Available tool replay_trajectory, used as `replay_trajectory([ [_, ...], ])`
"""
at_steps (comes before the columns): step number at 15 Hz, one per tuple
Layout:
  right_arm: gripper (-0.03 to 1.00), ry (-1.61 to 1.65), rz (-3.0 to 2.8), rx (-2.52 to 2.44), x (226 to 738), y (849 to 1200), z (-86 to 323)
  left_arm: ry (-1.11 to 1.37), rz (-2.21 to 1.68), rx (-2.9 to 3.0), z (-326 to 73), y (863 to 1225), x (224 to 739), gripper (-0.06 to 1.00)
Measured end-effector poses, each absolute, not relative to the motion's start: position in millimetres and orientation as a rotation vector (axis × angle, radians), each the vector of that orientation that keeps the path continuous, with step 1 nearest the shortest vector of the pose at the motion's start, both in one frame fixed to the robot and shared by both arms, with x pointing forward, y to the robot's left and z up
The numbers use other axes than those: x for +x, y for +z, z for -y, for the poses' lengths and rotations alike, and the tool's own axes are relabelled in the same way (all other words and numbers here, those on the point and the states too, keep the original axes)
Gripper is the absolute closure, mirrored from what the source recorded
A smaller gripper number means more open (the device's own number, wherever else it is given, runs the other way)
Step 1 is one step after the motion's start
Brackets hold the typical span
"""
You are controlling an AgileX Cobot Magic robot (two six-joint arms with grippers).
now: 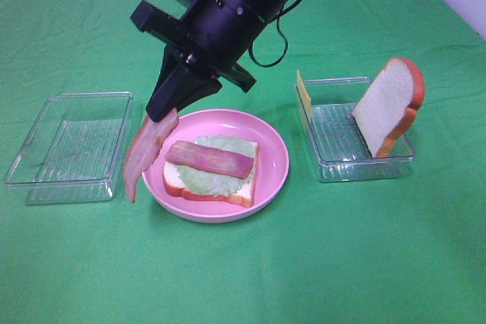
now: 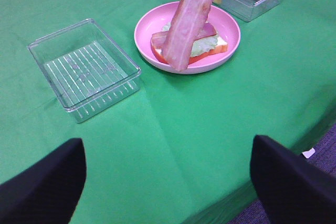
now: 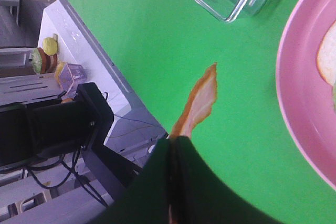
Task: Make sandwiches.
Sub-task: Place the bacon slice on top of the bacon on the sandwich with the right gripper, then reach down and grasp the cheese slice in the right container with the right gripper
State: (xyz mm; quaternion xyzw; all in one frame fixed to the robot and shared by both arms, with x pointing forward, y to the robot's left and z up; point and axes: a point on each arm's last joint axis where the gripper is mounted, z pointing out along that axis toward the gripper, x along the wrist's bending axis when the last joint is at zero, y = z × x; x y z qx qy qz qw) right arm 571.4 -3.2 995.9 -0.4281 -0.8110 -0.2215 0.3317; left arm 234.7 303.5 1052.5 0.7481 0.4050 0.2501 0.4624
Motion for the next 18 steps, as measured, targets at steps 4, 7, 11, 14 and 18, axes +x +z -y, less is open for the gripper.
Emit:
replay_trajectory([
  [4,0.97,-0.59,2.216,-1.228,586,972,4,0.615,-0.996,1.839,-304,1053,235,0.14],
  [7,0.97,-0.501,2.362,-1.385,596,962,16,0.615,-0.996,1.839,-304,1053,235,0.14],
  [11,0.96,-0.483,2.424,-1.45,602,959,20,0.615,-0.996,1.839,-304,1053,235,0.14],
  [14,0.71,-0.481,2.452,-1.499,605,957,23,0.615,-0.996,1.839,-304,1053,235,0.14],
  [18,0.36,-0.462,2.519,-1.511,609,956,27,0.615,-0.996,1.839,-304,1053,235,0.14],
])
